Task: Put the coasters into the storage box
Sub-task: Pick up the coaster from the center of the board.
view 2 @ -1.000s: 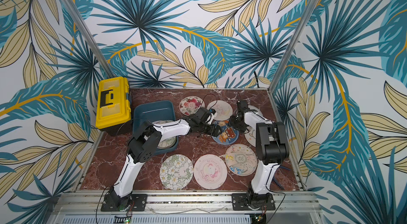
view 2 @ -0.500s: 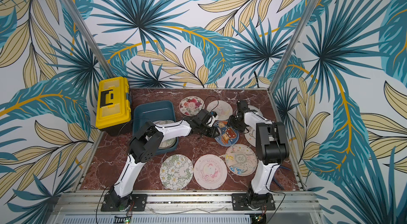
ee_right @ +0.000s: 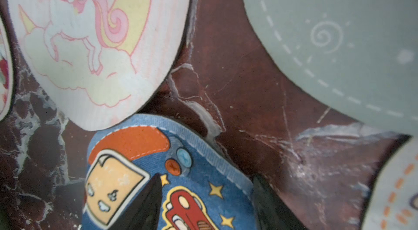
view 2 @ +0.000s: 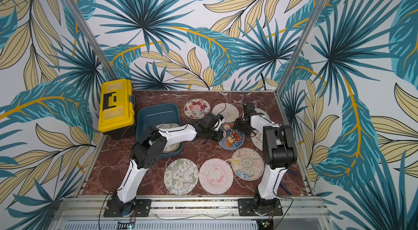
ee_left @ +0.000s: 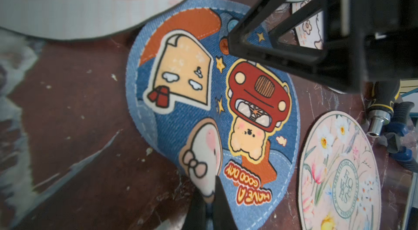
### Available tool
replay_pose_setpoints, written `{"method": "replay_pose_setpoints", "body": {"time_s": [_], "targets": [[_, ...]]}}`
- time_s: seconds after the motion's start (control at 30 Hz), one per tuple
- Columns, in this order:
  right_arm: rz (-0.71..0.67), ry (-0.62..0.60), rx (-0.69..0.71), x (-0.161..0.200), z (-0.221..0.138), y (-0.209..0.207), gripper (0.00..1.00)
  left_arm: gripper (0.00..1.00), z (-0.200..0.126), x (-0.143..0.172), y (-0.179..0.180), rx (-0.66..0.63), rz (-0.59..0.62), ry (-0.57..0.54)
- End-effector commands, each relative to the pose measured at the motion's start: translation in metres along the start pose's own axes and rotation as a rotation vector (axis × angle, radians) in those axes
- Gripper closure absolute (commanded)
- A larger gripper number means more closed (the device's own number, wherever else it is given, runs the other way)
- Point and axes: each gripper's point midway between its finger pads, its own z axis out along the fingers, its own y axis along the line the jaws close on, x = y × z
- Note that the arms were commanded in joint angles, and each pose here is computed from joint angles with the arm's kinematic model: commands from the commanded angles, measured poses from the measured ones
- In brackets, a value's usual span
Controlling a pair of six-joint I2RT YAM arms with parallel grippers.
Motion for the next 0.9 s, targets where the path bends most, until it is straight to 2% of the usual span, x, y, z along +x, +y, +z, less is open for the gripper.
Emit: {"method": "replay_pose_setpoints", "body": {"time_s": [0.0, 0.4, 0.7, 0.87], "targets": [[0.007, 0.027, -0.019, 0.012, -0.009, 0.004, 0.37, 1.00, -0.040, -0.025, -0.012, -0.036, 0.064, -0.092], [-0.016, -0.034, -0.050, 0.005, -0.032, 0.018, 0.37, 1.00, -0.129, -0.040, 0.000, -0.222, 0.113, -0.186], [-0.098, -0.049, -0.098, 0.008, -0.044, 0.052, 0.37, 1.00, -0.202, -0.051, 0.023, -0.357, 0.046, -0.314], [-0.182, -0.051, -0.179, 0.014, -0.054, 0.091, 0.37, 1.00, -0.246, -0.046, 0.057, -0.447, -0.059, -0.365]]}}
